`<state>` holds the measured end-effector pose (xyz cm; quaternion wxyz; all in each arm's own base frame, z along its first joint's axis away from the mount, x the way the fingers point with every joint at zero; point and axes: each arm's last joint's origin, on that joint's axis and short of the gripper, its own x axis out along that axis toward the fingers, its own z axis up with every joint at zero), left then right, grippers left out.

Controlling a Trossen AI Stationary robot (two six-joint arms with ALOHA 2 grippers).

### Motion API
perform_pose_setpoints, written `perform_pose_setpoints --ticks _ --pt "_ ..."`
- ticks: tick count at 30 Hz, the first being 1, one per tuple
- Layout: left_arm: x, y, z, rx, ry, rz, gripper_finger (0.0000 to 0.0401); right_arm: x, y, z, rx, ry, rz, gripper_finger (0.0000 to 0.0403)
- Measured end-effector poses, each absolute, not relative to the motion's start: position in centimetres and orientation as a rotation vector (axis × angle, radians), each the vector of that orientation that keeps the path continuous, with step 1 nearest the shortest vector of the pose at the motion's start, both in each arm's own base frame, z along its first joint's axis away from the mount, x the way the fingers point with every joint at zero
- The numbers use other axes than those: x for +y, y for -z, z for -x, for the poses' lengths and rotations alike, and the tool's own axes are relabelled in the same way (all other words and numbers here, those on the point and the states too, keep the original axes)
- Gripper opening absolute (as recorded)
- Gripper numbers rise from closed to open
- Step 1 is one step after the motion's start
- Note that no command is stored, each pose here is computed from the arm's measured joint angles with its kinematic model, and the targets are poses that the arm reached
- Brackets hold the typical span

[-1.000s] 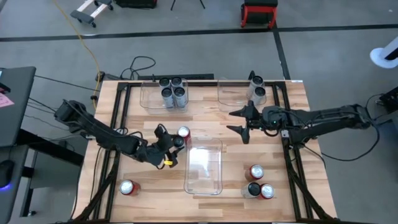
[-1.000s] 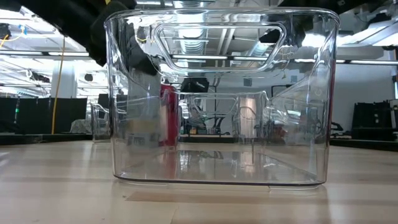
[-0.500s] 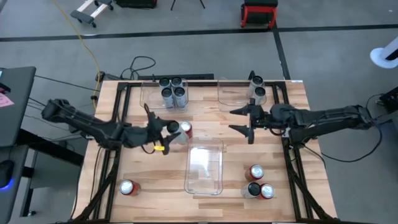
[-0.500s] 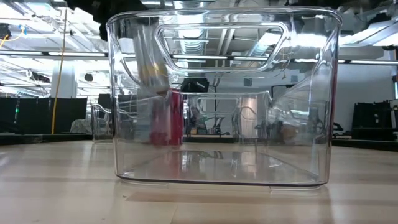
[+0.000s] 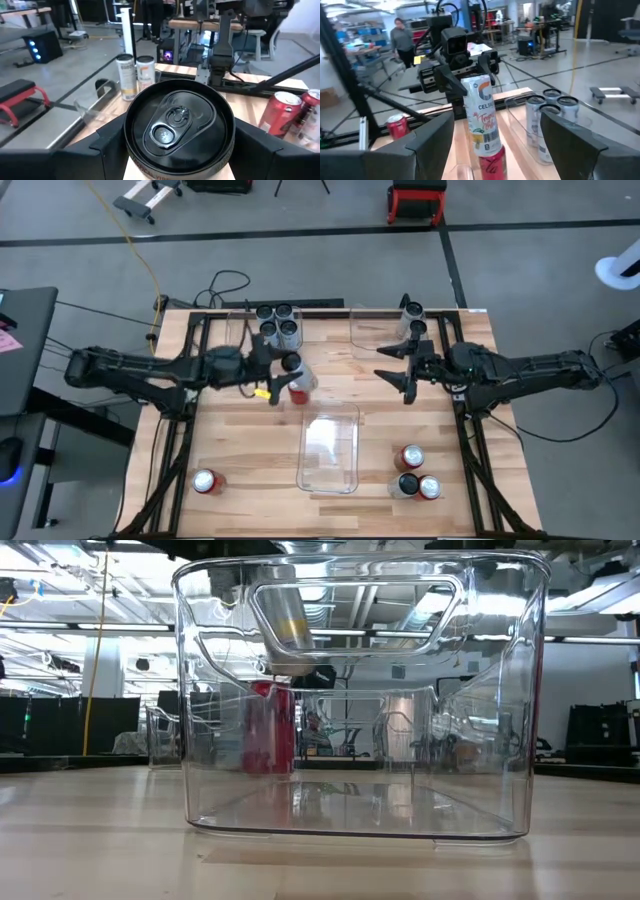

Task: Sort soda cans
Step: Put the white-yellow soda can into the top right transparent bin

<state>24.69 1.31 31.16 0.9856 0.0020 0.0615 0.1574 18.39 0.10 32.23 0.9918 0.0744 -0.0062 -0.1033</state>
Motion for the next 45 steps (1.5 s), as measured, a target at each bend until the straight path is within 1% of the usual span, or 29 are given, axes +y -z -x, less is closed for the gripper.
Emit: perform_pose_setpoints --ticks 5,9,14,17,24,31,37,45 --pt "4.8 -32.3 -26.8 0.121 -0.344 -0.041 0.0257 0.0 -32.1 -18.4 -0.002 0.226 -0.172 0.0317" --pt "8.0 -32.4 -29.0 0.096 -0.298 -0.06 0.0257 0.0 -32.1 -18.4 -0.005 0.239 -0.173 0.0317" --pt "12.6 -31.7 -32.9 0.123 -0.223 -0.064 0.0258 -0.4 -32.5 -17.7 -0.044 0.354 -0.183 0.0317" --pt "15.0 -31.2 -35.5 0.144 -0.221 -0.089 0.0263 -0.5 -32.7 -17.4 -0.069 0.42 -0.213 0.0317" --pt "19.0 -31.4 -40.1 0.17 -0.22 -0.145 0.0261 -0.2 -32.6 -17.4 -0.052 0.405 -0.197 0.0317" --pt "20.7 -31.1 -42.5 0.15 -0.201 -0.149 0.0262 -0.2 -32.7 -17.4 -0.067 0.415 -0.199 0.0317" --pt "21.7 -29.9 -44.0 0.151 -0.198 -0.161 0.0262 -0.5 -32.7 -17.2 -0.072 0.516 -0.19 0.0317" --pt "23.4 -28.3 -47.0 0.14 -0.204 -0.129 0.0262 -0.5 -32.6 -17.3 -0.063 0.518 -0.197 0.0317"
